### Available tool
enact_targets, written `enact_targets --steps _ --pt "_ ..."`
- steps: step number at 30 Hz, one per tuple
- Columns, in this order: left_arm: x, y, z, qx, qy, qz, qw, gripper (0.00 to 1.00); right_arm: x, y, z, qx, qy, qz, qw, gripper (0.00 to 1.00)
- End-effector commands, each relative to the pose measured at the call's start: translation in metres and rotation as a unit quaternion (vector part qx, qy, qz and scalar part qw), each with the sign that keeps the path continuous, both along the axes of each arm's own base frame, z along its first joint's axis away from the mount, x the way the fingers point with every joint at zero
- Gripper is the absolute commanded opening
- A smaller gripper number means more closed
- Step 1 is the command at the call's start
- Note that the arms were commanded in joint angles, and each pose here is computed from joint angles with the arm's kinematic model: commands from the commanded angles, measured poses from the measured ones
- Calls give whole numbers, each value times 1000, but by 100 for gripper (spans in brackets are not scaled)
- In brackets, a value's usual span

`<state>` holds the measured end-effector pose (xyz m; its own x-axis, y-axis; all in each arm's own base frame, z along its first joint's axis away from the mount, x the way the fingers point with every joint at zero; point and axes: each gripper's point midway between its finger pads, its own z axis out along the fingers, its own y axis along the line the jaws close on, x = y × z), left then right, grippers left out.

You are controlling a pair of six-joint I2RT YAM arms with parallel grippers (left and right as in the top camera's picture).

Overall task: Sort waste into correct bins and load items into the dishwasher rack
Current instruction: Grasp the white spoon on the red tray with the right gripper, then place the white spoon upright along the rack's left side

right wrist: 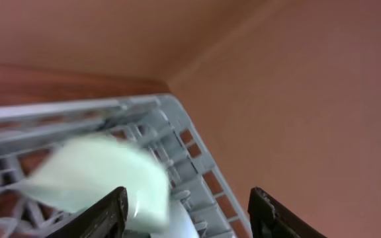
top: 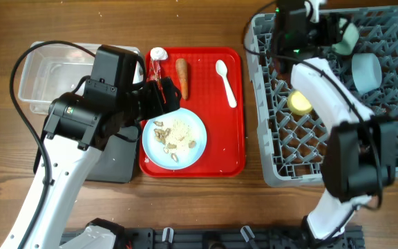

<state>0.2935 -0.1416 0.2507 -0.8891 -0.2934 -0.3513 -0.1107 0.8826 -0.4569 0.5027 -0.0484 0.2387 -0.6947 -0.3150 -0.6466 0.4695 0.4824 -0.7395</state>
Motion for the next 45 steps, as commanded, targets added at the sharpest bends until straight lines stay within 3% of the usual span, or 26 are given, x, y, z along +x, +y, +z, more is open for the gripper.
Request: enact_targets --steps 1,5,7,8,10,12,13,14,16,21,26,32,39,42,45 --pt "-4 -1 10 -11 -13 -5 1000 100 -4 34 16 33 2 68 997 63" --pt "-13 8 43 -31 -73 2 997 100 -13 61 -19 158 41 135 977 64" --pt "-19 16 64 -42 -110 12 993 100 -21 98 -35 257 78 210 940 64" --pt "-23 21 74 -46 -130 18 990 100 -27 123 -39 306 102 263 909 64" --pt "-27 30 92 -51 -167 31 984 100 -51 193 -36 451 133 370 801 62" --pt "-31 36 105 -52 -195 41 979 100 -71 236 -30 538 156 418 715 57" --pt "-33 39 111 -51 -207 46 976 100 -80 251 -33 568 172 424 684 57" --pt "-36 42 115 -50 -217 50 974 100 -86 261 -43 577 189 418 676 57" --pt "-38 45 118 -49 -223 54 972 100 -89 268 -62 563 211 402 690 57" --pt "-38 45 113 -46 -213 54 974 100 -75 258 -132 493 239 320 773 57" --pt "-37 44 108 -42 -202 53 977 100 -53 249 -186 476 232 271 804 55" --pt "-37 44 108 -42 -202 53 977 100 -55 243 -232 464 265 247 808 55" --pt "-37 44 108 -42 -202 53 977 100 -68 239 -250 463 297 228 804 15" --pt "-37 44 108 -42 -202 53 977 100 -79 234 -254 459 318 213 801 5" --pt "-37 44 108 -42 -202 53 977 100 -86 230 -248 457 332 203 800 4"
